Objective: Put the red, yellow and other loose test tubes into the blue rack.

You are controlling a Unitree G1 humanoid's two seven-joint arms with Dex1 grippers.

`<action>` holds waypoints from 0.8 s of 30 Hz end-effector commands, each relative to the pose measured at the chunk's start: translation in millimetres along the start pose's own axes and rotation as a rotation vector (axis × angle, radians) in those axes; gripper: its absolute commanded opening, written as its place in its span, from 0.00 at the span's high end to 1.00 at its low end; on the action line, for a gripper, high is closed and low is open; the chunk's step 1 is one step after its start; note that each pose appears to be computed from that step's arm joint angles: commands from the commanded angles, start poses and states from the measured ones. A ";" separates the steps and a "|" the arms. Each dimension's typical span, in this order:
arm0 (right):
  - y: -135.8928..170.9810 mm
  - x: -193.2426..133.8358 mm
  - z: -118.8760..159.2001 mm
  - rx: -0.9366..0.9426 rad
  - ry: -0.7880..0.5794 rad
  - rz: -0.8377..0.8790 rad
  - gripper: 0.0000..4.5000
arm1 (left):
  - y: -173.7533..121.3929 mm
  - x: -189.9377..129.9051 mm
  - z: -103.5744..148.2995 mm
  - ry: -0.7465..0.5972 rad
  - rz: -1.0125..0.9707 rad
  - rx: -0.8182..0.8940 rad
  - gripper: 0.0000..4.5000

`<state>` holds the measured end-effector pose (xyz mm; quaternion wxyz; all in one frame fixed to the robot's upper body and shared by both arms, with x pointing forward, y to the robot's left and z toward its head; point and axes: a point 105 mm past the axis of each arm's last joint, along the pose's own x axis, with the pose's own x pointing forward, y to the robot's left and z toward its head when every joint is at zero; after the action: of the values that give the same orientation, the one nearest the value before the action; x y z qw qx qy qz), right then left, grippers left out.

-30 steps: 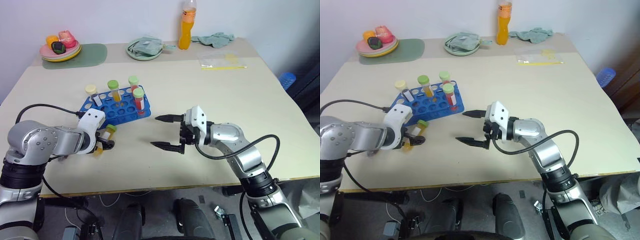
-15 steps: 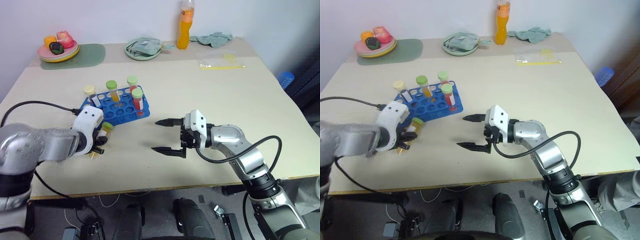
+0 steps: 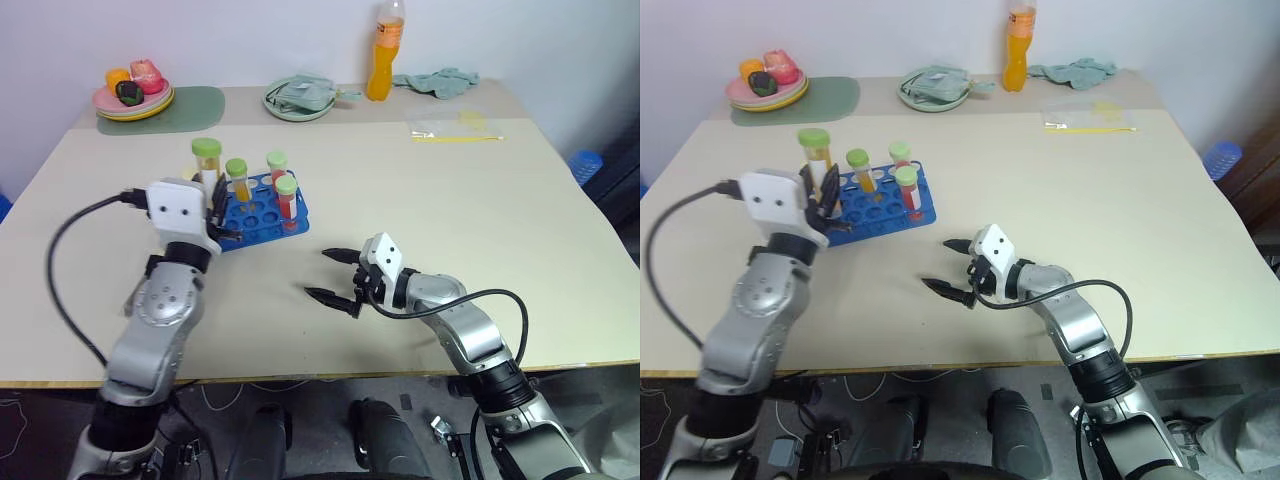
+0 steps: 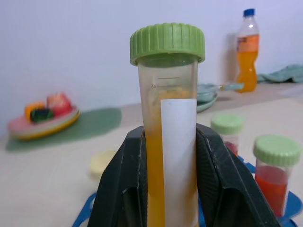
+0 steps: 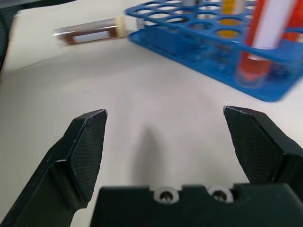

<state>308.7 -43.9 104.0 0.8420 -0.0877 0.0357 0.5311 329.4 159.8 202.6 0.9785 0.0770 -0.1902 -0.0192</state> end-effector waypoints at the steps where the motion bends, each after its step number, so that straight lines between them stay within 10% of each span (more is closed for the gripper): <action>1: 2.6 -0.1 12.6 -0.009 -0.046 -0.014 0.03 | -7.2 8.3 -5.3 -0.080 0.033 -0.001 0.82; 24: 0.6 -5.3 14.4 0.012 -0.040 -0.060 0.03 | -20.4 25.4 -49.9 -0.102 0.005 -0.066 0.82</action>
<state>307.3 -47.4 102.9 0.8584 -0.0746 0.0503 0.5050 372.3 144.5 154.2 0.9744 0.0443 -0.2185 -0.0298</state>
